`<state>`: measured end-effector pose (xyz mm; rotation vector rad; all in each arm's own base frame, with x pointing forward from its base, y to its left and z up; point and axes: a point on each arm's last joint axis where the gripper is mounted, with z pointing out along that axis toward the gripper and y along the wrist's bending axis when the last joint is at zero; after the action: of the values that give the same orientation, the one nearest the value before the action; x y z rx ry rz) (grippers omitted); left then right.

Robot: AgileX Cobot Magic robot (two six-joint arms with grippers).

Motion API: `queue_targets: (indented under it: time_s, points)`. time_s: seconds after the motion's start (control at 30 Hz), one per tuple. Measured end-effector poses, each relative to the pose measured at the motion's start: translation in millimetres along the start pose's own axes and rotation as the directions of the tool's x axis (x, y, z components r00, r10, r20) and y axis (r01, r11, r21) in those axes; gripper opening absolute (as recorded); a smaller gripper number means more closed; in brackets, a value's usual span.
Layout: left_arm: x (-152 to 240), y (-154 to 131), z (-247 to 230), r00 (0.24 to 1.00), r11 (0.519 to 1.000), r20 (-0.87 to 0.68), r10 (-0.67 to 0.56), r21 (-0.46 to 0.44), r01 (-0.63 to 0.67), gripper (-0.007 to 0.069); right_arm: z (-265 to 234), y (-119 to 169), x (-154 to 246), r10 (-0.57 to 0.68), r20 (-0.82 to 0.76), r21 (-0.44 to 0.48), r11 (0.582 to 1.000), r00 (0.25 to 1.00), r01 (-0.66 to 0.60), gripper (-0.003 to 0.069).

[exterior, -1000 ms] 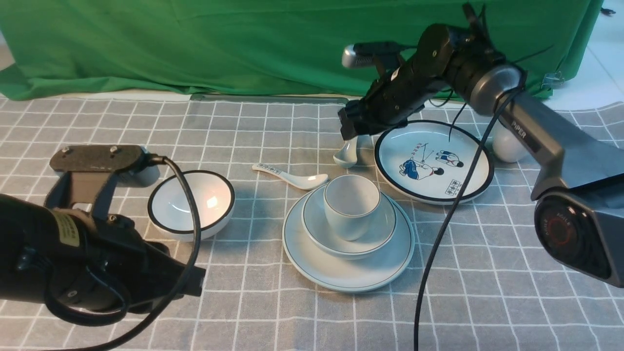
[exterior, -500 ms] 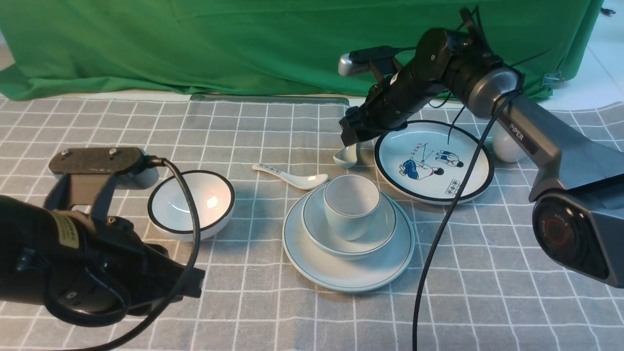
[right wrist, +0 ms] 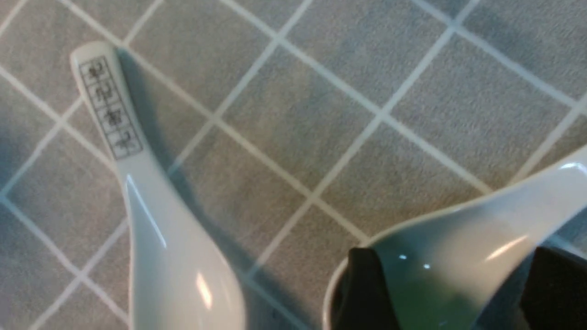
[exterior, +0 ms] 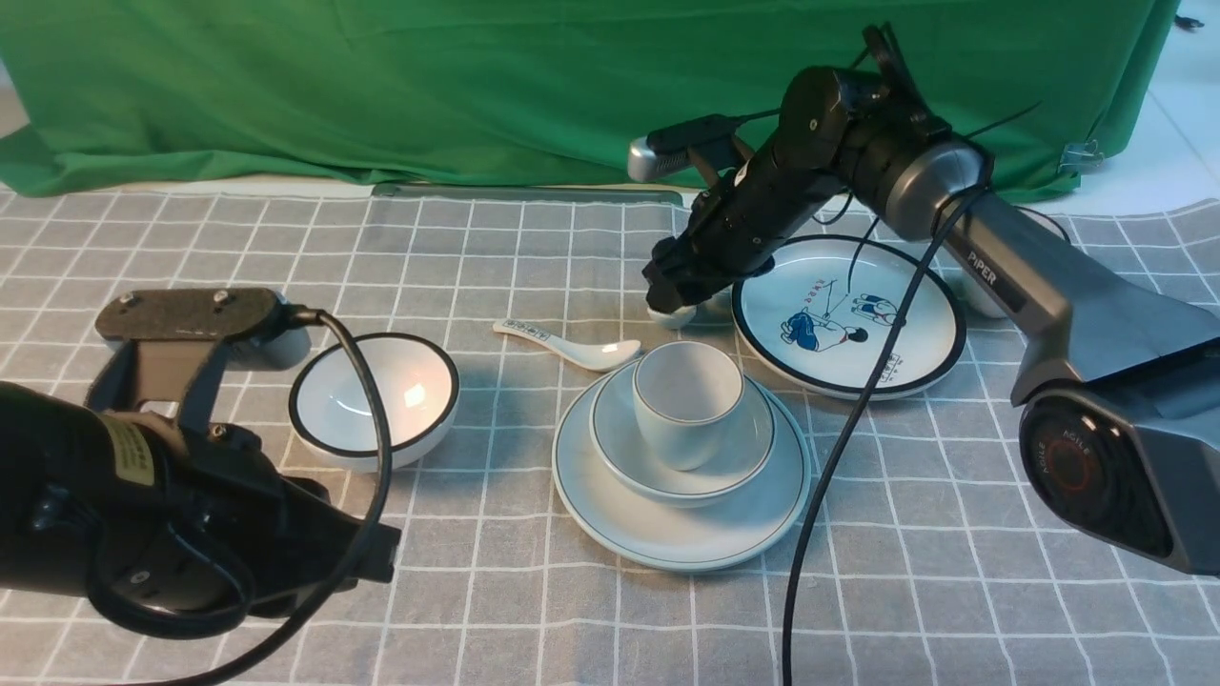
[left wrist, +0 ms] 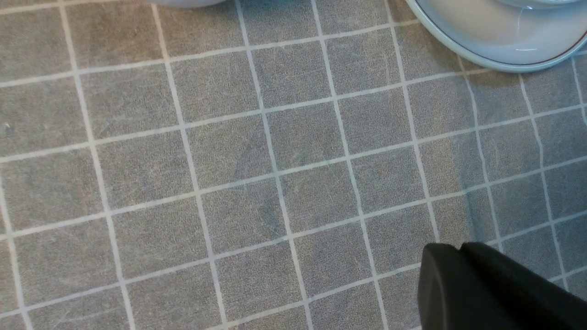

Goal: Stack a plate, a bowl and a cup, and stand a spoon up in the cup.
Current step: Use the right arm to grab a blue soup spoon

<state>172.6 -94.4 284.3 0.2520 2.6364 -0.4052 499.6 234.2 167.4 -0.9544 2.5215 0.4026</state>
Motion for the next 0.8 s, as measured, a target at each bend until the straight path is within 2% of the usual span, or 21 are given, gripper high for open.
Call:
queue_targets:
  time_s: [0.47, 0.6, 0.8]
  points:
    - [0, 0, 0, 1.0, 1.0, -0.002, 0.0, 0.0, 0.0, 0.0008, 1, 12, 9, 0.024, -0.121, -0.052, 0.998, 0.992, -0.03, 0.0481]
    - [0, 0, 0, 1.0, 1.0, -0.001, 0.004, -0.005, -0.004, 0.0008, 0, 12, 6, 0.06, -0.101, -0.04, 0.997, 0.993, -0.065, 0.0481]
    - [0, 1, 0, 1.0, 1.0, 0.0, 0.009, -0.012, -0.009, 0.0008, -9, 9, -8, 0.09, 0.036, 0.003, 0.996, 0.995, -0.091, 0.0481]
